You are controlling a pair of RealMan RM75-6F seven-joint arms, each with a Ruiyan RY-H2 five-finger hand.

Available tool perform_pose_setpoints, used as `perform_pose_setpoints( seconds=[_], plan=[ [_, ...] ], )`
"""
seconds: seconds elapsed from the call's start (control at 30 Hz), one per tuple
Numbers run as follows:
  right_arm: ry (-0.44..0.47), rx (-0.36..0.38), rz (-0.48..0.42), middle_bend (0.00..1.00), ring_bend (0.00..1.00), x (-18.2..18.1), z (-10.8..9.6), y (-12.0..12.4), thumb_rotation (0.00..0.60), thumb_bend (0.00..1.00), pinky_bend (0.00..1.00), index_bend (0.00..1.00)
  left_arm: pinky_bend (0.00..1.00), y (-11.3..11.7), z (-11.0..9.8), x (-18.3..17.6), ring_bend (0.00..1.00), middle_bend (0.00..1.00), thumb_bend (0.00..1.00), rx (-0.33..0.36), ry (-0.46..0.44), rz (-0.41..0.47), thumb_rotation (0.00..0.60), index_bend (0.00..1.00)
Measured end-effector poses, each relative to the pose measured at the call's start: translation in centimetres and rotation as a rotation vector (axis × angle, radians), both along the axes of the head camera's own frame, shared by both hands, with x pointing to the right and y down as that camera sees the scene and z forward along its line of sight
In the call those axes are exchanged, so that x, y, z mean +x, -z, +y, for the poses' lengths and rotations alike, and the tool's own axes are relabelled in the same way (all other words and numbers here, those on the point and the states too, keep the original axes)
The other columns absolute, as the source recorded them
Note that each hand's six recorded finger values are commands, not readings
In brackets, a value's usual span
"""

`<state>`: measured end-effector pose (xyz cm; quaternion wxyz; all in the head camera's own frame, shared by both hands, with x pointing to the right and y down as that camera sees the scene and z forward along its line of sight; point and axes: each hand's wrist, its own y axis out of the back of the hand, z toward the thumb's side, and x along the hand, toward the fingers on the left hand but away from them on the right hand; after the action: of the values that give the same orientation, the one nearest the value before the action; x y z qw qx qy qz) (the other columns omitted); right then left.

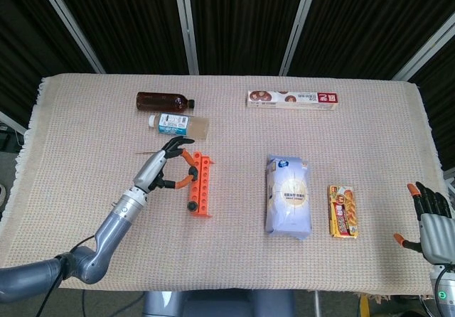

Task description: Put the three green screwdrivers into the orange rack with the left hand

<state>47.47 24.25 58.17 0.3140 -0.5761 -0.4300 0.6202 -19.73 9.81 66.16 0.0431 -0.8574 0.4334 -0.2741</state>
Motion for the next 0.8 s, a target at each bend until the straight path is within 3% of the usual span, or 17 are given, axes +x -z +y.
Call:
perform_pose_setpoints(
  seconds=[0.43, 0.6, 0.8],
  plan=[
    [-0.001, -0.003, 0.001, 0.00, 0.00, -0.04, -0.03, -0.07, 0.600, 0.00, 0.00, 0.00, 0.00, -0.82, 0.46, -0.14, 0.00, 0.09, 0.50, -0.021, 0.003, -0.005, 0.600, 0.56],
    [0.000, -0.005, 0.003, 0.00, 0.00, -0.11, -0.07, -0.07, 0.600, 0.00, 0.00, 0.00, 0.00, -0.87, 0.55, -0.24, 0.00, 0.01, 0.43, -0.019, 0.006, -0.003, 0.600, 0.42],
    [-0.001, -0.005, 0.004, 0.00, 0.00, -0.13, -0.10, -0.07, 0.600, 0.00, 0.00, 0.00, 0.00, -0.67, 0.46, -0.30, 0.00, 0.00, 0.40, -0.012, 0.012, 0.005, 0.600, 0.28]
  ],
)
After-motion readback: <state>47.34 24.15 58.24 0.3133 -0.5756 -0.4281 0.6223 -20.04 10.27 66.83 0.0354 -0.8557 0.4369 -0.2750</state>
